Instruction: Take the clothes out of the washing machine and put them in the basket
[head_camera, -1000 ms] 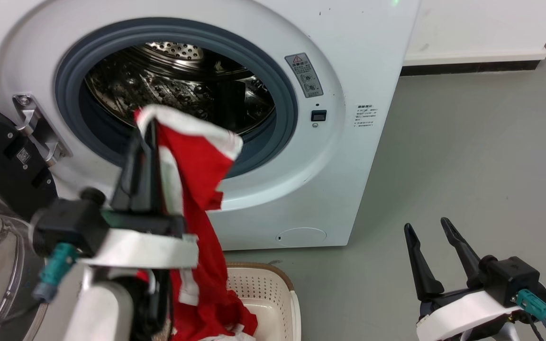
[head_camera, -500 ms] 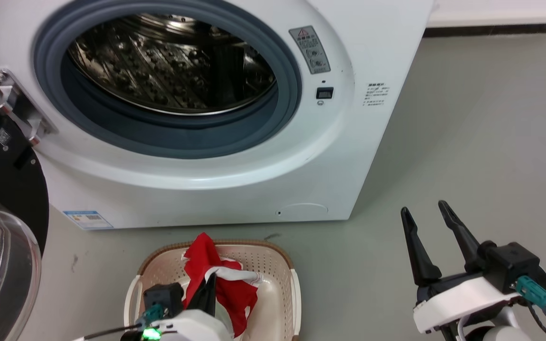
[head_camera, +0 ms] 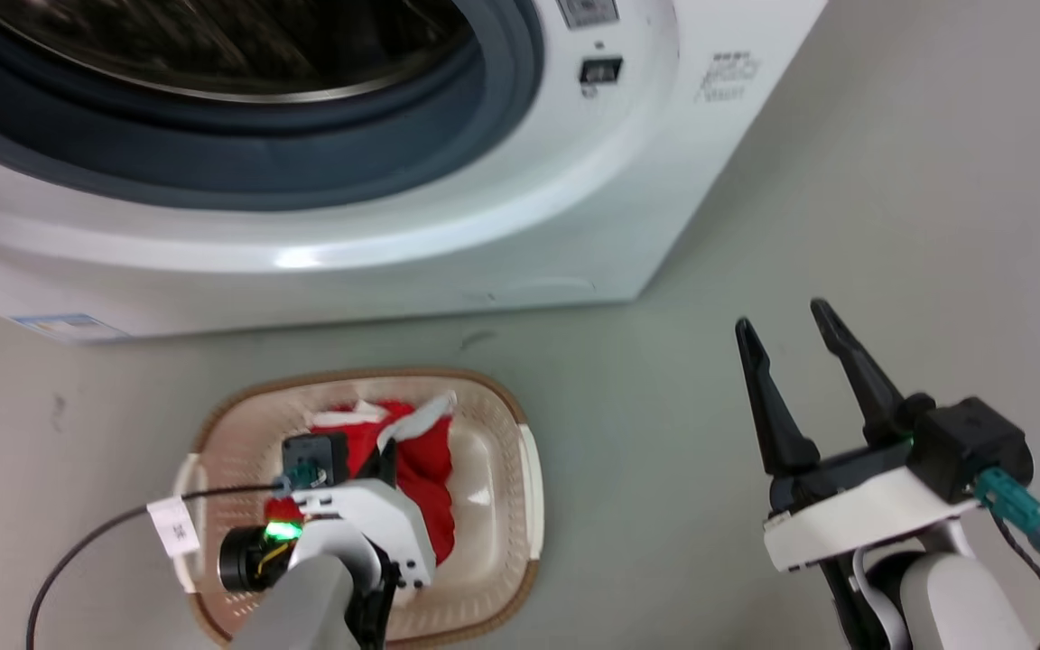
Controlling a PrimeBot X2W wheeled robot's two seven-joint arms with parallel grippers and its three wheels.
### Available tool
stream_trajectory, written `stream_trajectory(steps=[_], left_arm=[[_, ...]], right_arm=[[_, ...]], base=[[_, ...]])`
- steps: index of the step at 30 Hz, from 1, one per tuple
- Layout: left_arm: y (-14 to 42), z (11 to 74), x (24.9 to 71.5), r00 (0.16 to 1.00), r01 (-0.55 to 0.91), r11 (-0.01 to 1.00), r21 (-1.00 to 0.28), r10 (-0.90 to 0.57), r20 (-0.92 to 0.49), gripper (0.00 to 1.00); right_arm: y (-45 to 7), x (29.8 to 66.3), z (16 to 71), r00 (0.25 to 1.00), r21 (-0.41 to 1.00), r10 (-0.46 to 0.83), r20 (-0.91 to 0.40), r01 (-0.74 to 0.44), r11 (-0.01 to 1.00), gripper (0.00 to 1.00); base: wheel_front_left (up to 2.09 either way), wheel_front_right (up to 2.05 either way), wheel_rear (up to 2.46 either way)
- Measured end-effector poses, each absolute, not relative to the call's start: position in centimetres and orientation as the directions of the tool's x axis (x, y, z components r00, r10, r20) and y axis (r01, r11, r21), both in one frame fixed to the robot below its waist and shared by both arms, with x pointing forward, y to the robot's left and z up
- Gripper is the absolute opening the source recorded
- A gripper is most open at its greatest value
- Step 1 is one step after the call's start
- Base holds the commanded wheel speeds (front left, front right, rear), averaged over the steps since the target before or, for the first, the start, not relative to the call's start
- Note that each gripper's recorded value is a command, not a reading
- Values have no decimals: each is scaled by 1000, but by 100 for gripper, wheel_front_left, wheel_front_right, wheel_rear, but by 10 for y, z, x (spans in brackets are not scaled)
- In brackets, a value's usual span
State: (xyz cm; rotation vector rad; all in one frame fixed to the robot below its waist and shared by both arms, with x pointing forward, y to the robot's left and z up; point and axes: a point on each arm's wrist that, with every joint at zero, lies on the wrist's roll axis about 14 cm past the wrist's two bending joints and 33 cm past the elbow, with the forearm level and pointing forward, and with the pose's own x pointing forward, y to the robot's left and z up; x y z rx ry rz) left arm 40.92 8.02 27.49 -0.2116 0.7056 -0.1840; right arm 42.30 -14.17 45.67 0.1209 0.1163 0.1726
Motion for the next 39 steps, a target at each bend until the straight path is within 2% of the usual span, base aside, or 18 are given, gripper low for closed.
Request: stream_trajectory(steps=[11,18,19,20,32,39], left_arm=[[79,176,386,513,29,978,-205,-190,-837,0],[82,139,373,413,-4,982,-188,-169,-895,0],[81,136,372,403,-3,982,-186,-169,-899,11],[83,135,375,403,4,983,-181,-167,-900,100],[85,206,386,553,70,976,-206,-210,-806,100],[89,277,412,727,82,967,-241,-223,-649,100]], right_arm=[[-158,439,399,968,144,136,-209,-108,984,100],[-169,441,371,958,133,108,-265,-75,988,100],[-170,441,367,956,132,108,-273,-73,988,100],[-169,441,363,953,132,110,-282,-75,988,100],[-165,430,406,972,107,117,-204,-97,990,100],[-163,413,442,984,99,117,-138,-104,990,100]], base=[[0,0,0],[0,0,0],[0,0,0],[0,0,0],[0,0,0],[0,0,0]])
